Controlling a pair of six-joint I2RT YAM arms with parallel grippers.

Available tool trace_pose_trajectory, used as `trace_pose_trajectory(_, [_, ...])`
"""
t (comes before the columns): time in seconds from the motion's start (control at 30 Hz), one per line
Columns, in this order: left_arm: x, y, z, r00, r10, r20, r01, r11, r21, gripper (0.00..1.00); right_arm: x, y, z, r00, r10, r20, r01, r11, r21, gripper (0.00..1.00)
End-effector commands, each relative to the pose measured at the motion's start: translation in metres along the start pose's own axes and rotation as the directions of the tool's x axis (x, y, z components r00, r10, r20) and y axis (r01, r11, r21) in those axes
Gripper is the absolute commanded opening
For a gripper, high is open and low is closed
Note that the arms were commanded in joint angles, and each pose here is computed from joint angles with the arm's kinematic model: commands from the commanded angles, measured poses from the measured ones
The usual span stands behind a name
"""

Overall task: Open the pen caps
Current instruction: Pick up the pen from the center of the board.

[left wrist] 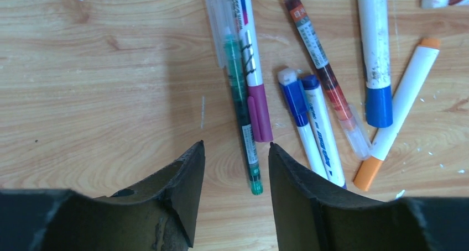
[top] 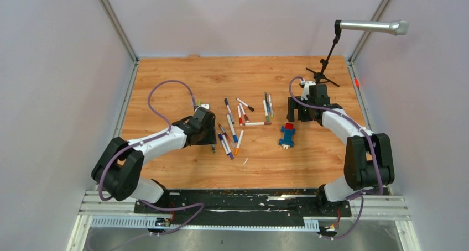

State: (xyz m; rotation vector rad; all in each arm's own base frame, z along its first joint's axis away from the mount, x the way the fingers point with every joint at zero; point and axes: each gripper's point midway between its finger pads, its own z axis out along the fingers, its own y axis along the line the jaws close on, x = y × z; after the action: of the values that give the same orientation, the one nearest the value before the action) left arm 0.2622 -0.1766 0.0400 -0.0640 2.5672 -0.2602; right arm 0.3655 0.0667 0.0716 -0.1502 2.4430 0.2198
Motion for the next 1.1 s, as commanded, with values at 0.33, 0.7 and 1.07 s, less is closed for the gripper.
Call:
trace_pose_trajectory(0.33, [-0.033,0.003,0.005,0.998,0.024,0.055,-0.017,0.993,-0.115,0.37,-0.021,0.004,-0.007,0.998,-0.037,0.054,0.037,0.999,-0.016,0.88])
trace_pose_trajectory(0.7, [-0.034,-0.003,0.028,0.999,0.038,0.012,-0.036,0.990,-0.134,0.28,-0.023,0.004,-0.009,0.998,-0.037,0.060,0.038,0.999,-0.016,0.88])
trace_pose_trajectory(1.07, [-0.010,-0.006,0.041,0.998,0.033,-0.058,-0.038,0.995,-0.088,0.28,-0.023,0.005,-0.009,0.998,-0.037,0.058,0.038,0.999,-0.021,0.88])
